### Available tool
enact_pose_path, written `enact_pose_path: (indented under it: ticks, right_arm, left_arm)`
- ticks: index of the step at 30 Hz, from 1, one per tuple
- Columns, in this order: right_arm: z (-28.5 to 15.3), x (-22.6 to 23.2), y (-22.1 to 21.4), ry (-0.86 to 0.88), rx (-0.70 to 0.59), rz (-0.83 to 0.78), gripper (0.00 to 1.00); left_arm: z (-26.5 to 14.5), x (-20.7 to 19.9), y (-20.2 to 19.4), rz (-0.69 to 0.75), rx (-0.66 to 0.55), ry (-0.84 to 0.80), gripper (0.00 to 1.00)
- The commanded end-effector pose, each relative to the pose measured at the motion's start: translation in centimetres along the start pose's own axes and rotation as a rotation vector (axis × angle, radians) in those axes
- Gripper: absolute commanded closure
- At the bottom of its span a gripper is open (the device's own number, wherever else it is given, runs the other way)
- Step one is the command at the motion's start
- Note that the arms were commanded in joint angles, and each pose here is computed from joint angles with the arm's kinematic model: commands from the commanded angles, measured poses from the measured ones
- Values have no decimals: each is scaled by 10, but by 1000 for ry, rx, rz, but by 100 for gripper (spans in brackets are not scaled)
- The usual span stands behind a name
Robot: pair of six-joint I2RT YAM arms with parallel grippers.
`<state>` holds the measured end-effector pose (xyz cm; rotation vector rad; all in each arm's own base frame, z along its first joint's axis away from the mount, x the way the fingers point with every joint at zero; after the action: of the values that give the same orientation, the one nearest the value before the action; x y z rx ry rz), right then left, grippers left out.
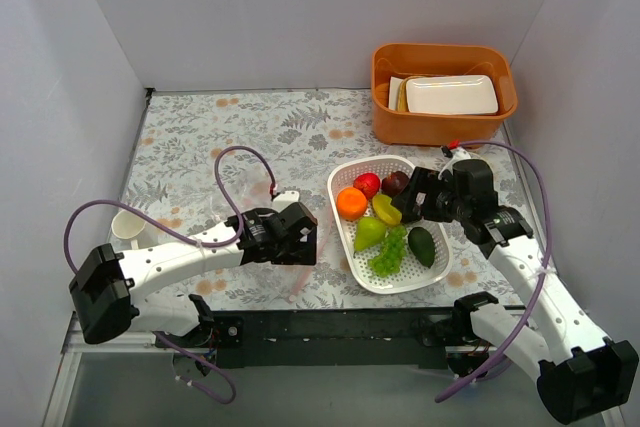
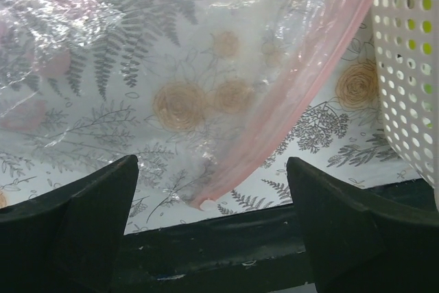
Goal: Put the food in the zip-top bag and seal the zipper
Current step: Pick up the zipper food storage bag at the center of the board.
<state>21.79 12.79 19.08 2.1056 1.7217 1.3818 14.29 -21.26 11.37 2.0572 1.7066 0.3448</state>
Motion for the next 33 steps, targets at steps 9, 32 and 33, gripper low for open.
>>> enact_pose_path:
  ticks: [9, 32, 33]
  right_arm:
    - [4, -5, -8, -17, 32, 37, 14]
    - [10, 2, -7, 12, 102, -12, 21]
    - [10, 3, -8, 19, 107, -15, 23]
  left_arm:
    - [3, -28, 1, 98, -9, -186, 23]
    - [28, -22, 6, 105, -33, -10, 72]
    - [26, -21, 9, 99, -41, -3, 74]
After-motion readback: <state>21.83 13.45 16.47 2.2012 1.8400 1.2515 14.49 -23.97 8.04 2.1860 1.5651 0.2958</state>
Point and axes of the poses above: each gripper's point midway between its finger pads, its own z axis out along the fingers, its own x axis along the line the jaws close on, y = z × x, the point moved 3 cm from there along -z, back along the fingers, and after that the axes turned 7 degrees about z, right-handed, at the moved point
